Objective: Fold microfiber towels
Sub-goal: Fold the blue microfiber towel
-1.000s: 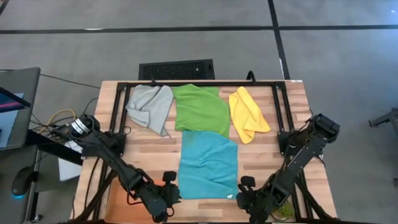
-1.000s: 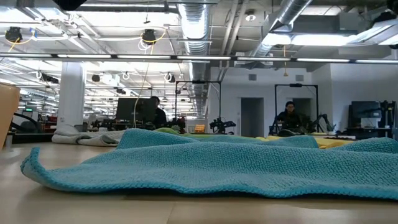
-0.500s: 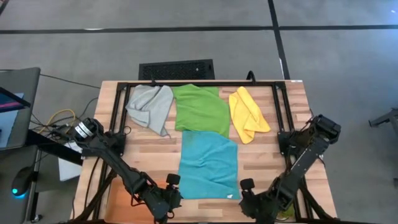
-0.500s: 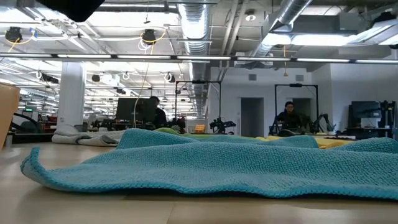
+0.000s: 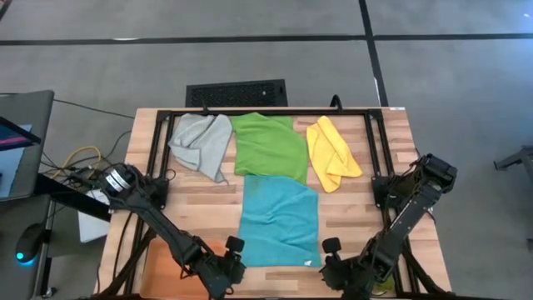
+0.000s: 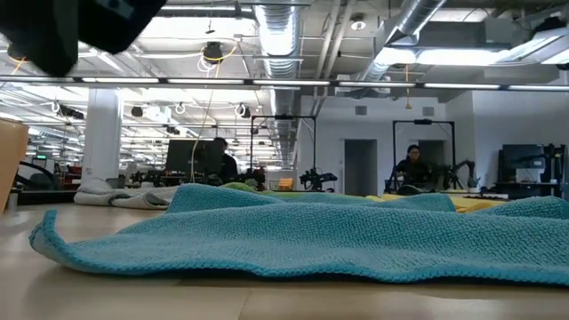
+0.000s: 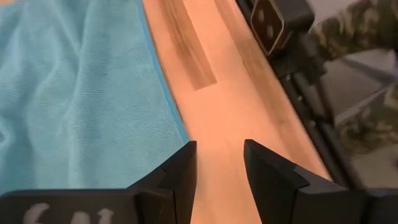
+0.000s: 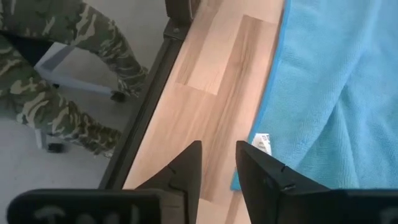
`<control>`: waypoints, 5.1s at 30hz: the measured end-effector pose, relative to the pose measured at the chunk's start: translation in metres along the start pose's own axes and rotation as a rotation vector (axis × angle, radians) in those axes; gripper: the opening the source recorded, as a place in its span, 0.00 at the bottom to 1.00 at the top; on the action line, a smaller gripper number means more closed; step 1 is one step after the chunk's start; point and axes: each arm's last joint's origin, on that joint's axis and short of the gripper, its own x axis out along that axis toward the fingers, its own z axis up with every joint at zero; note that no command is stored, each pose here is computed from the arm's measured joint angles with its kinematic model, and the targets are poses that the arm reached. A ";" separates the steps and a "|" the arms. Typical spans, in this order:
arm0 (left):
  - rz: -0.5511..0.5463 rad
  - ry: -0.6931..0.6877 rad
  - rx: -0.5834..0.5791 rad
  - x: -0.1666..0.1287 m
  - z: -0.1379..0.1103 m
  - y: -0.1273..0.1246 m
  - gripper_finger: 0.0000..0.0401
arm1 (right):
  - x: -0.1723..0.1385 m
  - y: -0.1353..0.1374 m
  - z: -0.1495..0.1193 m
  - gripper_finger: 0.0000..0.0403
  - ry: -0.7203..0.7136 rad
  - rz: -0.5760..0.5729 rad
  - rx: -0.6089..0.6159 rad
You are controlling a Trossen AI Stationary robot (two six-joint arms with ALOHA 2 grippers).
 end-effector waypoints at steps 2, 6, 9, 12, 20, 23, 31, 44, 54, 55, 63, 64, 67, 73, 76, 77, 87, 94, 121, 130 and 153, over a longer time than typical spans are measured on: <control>0.020 0.005 0.030 0.005 -0.002 -0.001 0.31 | 0.000 0.000 0.000 0.30 0.000 0.002 0.002; 0.048 0.022 0.047 0.009 -0.005 0.001 0.31 | 0.000 0.000 0.000 0.30 -0.003 0.003 0.004; 0.050 0.026 0.042 0.010 -0.004 0.003 0.31 | 0.000 0.000 0.000 0.31 -0.002 0.004 0.004; 0.059 0.015 0.030 0.010 0.000 0.006 0.31 | 0.000 0.000 0.000 0.30 -0.002 0.004 0.004; 0.011 0.040 -0.187 0.006 0.017 0.017 0.31 | 0.000 0.001 0.001 0.31 -0.011 0.009 0.008; -0.034 0.098 -0.184 0.002 0.023 0.017 0.30 | 0.000 0.001 0.001 0.31 -0.011 0.009 0.008; -0.037 0.179 -0.250 -0.005 0.031 0.019 0.27 | 0.000 0.001 0.001 0.30 -0.010 0.017 0.009; -0.031 0.225 -0.274 0.008 0.026 0.025 0.27 | 0.000 0.001 0.000 0.30 -0.003 0.015 0.005; -0.027 0.322 -0.298 0.028 0.017 0.034 0.27 | 0.000 0.001 0.000 0.31 -0.001 0.014 0.004; -0.032 0.352 -0.290 0.031 0.013 0.034 0.27 | 0.000 0.001 0.000 0.31 0.002 0.012 0.003; -0.056 0.404 -0.230 0.043 0.011 0.030 0.27 | 0.000 0.000 0.000 0.31 0.006 0.009 0.003; -0.049 0.409 -0.227 0.043 0.010 0.030 0.27 | 0.000 0.000 0.000 0.30 0.005 0.009 0.004; -0.054 0.393 -0.231 0.043 0.012 0.030 0.27 | 0.000 0.000 0.000 0.31 0.006 0.009 0.004; -0.045 0.404 -0.236 0.044 0.009 0.030 0.27 | 0.000 0.000 0.000 0.30 0.003 0.011 0.004; -0.008 0.403 -0.230 0.045 0.006 0.031 0.27 | 0.000 0.001 0.000 0.30 0.002 0.012 0.003; -0.003 0.402 -0.229 0.045 0.006 0.031 0.27 | 0.000 0.001 0.000 0.30 0.003 0.012 0.002; -0.034 0.417 -0.252 0.044 0.005 0.030 0.14 | 0.000 0.001 0.000 0.30 0.002 0.012 0.003; -0.037 0.420 -0.286 0.044 0.006 0.030 0.02 | 0.000 0.001 0.000 0.30 0.001 0.008 -0.005; 0.203 0.243 -0.427 -0.007 0.086 0.054 0.00 | 0.006 -0.020 0.012 0.30 -0.084 -0.162 0.025; 0.231 0.284 -0.443 -0.007 0.082 0.059 0.00 | 0.002 -0.009 0.006 0.30 -0.064 -0.112 -0.049; 0.235 0.295 -0.435 -0.008 0.081 0.059 0.00 | 0.054 0.005 -0.011 0.30 0.177 -0.002 -0.049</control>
